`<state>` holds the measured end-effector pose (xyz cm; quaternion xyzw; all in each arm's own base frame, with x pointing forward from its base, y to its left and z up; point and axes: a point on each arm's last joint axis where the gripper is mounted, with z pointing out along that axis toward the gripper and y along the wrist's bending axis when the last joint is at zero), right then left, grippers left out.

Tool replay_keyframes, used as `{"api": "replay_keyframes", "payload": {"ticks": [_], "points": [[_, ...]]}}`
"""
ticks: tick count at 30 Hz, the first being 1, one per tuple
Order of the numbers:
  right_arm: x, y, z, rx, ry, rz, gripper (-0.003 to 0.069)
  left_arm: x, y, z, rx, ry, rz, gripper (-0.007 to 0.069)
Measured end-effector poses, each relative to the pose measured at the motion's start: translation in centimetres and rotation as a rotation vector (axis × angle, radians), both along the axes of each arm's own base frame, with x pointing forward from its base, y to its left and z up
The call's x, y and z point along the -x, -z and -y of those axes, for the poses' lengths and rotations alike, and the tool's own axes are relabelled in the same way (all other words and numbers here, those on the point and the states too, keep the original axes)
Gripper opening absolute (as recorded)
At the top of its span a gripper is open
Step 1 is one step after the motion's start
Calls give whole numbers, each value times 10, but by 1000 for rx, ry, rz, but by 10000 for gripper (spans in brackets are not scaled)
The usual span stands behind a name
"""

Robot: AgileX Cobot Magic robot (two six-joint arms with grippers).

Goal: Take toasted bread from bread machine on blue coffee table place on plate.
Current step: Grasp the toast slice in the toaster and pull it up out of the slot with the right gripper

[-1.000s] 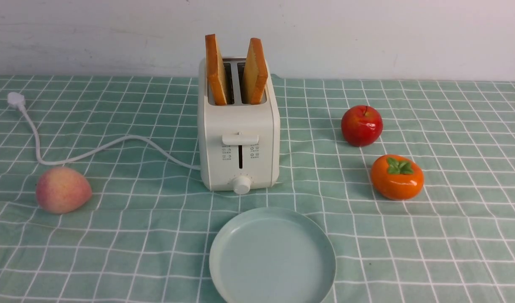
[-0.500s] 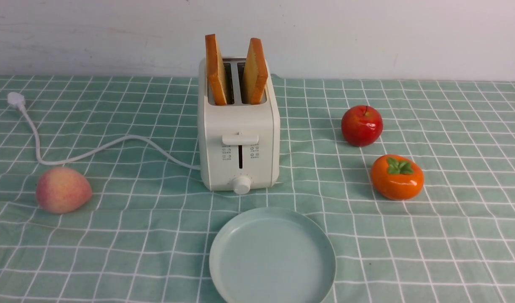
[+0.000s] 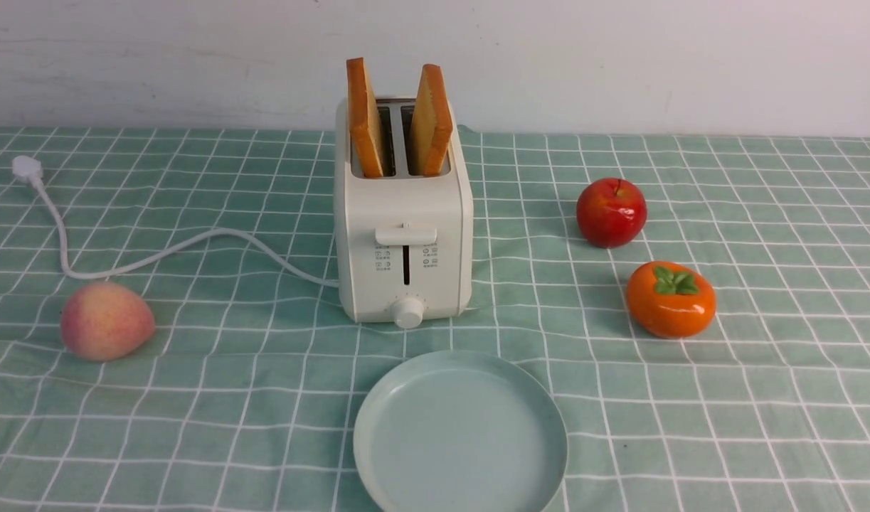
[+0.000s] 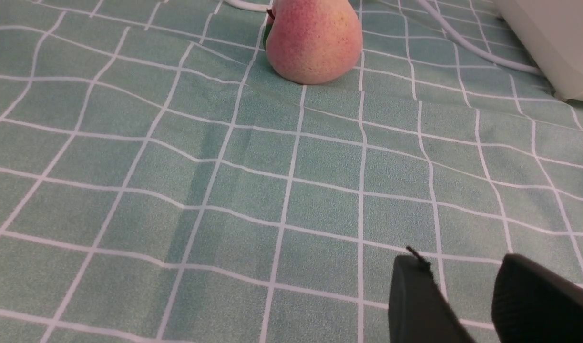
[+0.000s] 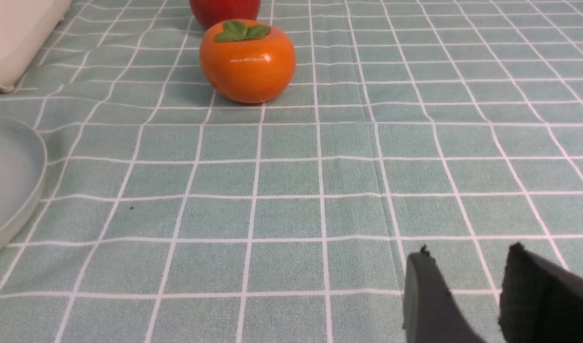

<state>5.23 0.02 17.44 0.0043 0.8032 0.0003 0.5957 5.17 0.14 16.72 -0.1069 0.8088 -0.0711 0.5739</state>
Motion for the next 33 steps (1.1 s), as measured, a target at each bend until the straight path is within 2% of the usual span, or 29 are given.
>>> {"api": "replay_keyframes", "payload": {"ticks": [6,16,24,27,33], "points": [[0,0,0,6,1,0,240,0,0,-1,-28,-2,1,237],[0,0,6,178,16,-14,240,0,0,-1,-27,-2,1,237],[0,0,7,192,17,-14,240,-1,-2,-1,-20,0,23,237],[0,0,8,221,20,-12,240,-2,-5,1,10,4,54,237],[-2,-5,8,271,15,62,240,-5,-22,3,118,10,244,237]]}}
